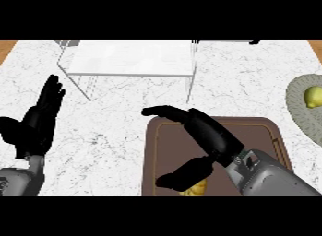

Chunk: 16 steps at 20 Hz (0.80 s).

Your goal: Pick the squash from the tray and place it in the tiered shelf

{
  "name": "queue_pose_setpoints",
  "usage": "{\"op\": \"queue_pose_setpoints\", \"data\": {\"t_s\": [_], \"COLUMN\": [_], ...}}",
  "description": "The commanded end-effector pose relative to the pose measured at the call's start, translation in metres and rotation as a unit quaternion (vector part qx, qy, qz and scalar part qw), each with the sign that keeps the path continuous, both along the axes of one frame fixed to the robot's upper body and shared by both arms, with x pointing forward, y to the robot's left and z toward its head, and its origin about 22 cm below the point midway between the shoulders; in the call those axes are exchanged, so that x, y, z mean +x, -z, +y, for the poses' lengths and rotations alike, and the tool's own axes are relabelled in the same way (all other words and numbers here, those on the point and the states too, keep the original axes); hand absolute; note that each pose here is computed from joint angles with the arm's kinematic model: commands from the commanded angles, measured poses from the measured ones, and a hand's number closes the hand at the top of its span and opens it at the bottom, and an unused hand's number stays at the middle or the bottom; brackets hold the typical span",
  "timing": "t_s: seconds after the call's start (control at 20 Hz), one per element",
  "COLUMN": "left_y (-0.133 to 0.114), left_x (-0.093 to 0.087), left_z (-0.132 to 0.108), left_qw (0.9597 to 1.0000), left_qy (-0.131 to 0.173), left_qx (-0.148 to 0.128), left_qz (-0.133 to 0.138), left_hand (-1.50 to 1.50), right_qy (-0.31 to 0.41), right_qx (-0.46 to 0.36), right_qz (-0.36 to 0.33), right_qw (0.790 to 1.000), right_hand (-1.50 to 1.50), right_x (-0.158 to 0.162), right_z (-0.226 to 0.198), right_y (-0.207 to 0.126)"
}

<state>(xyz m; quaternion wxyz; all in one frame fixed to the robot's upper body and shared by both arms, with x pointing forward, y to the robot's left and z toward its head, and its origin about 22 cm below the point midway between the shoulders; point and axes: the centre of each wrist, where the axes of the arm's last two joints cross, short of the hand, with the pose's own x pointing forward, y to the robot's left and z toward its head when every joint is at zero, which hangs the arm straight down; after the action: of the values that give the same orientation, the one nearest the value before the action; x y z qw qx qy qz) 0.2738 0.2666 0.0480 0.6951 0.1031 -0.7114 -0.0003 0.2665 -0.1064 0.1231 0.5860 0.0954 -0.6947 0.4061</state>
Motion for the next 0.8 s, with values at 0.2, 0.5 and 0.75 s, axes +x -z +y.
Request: {"op": "queue_pose_setpoints", "data": {"t_s": [0.2, 0.5, 0.75], "left_y": [0.002, 0.007, 0.007], "left_x": [-0.01, -0.018, -0.019], "left_z": [-0.008, 0.0, -0.005], "left_qw": [0.9999, 0.9999, 0.9999], "left_qy": [-0.012, -0.012, -0.013], "left_qx": [-0.006, -0.007, -0.008], "left_qz": [-0.006, 0.004, -0.005], "left_hand": [0.0, 0.0, 0.0], "right_qy": [-0.142, -0.146, -0.142], "right_qx": [-0.247, -0.424, -0.541], "right_qz": [-0.049, -0.155, -0.195], "right_qw": [0.957, 0.88, 0.806], "right_hand": [-1.5, -1.5, -1.5], "right_x": [-0.036, -0.069, -0.089], "right_z": [0.026, 0.057, 0.086], "right_y": [-0.055, -0.08, -0.062]}}
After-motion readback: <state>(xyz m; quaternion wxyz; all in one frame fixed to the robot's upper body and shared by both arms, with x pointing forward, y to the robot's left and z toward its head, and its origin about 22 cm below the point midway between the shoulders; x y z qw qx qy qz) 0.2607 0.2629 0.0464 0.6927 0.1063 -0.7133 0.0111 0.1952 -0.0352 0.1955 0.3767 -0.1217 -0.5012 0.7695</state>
